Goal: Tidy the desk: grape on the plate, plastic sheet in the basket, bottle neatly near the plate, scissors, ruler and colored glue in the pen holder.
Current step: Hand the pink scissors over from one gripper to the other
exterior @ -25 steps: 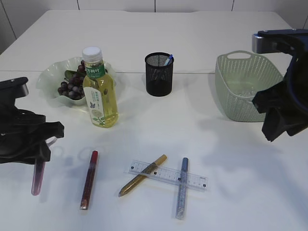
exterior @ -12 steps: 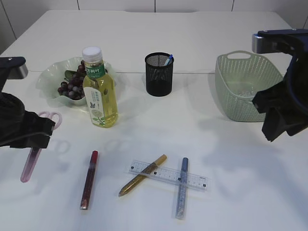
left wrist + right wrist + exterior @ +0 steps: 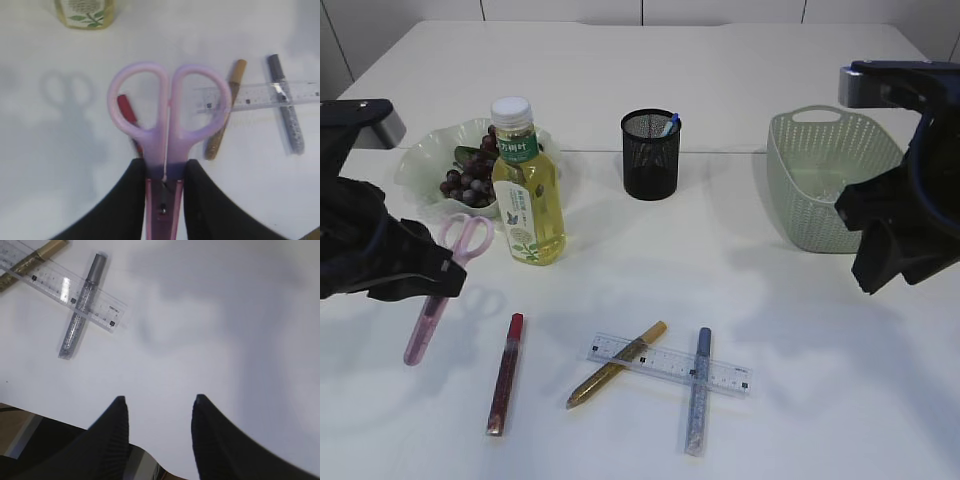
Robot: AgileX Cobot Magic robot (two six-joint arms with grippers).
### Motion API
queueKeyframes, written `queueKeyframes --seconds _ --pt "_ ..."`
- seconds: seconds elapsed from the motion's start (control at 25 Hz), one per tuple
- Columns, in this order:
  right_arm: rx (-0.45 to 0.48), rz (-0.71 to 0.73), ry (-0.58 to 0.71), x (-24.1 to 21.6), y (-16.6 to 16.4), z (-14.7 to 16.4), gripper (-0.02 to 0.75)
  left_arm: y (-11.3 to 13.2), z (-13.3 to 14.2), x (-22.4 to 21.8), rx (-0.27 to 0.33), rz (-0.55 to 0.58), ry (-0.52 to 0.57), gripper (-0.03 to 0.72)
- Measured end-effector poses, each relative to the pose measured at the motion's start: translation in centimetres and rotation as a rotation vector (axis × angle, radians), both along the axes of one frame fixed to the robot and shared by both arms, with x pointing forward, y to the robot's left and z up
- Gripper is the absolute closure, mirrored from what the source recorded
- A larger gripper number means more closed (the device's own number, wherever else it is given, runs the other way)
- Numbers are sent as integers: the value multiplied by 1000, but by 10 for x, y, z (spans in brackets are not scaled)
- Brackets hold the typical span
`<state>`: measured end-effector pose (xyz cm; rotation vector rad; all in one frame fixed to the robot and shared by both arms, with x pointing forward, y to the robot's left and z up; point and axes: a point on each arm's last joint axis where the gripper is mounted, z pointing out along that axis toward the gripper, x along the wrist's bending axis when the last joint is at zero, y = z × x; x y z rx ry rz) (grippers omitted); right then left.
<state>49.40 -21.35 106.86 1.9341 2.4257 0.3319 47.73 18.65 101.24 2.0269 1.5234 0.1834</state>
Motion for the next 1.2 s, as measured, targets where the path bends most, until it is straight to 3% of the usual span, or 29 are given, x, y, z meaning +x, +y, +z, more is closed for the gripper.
queueKeyframes --seconds 0.36,0.76,1.0,1.2 --pt "13 -3 2 0 1 0 393 -16 9 -1 -152 -126 -72 524" --pt "26 -7 -11 1 2 1 393 -28 24 1 -277 -216 -157 524" --pt "118 -15 -29 3 10 3 393 -43 47 4 -313 -275 -228 524" --pt "276 24 -44 3 24 8 393 -60 58 0 -318 -320 -284 524"
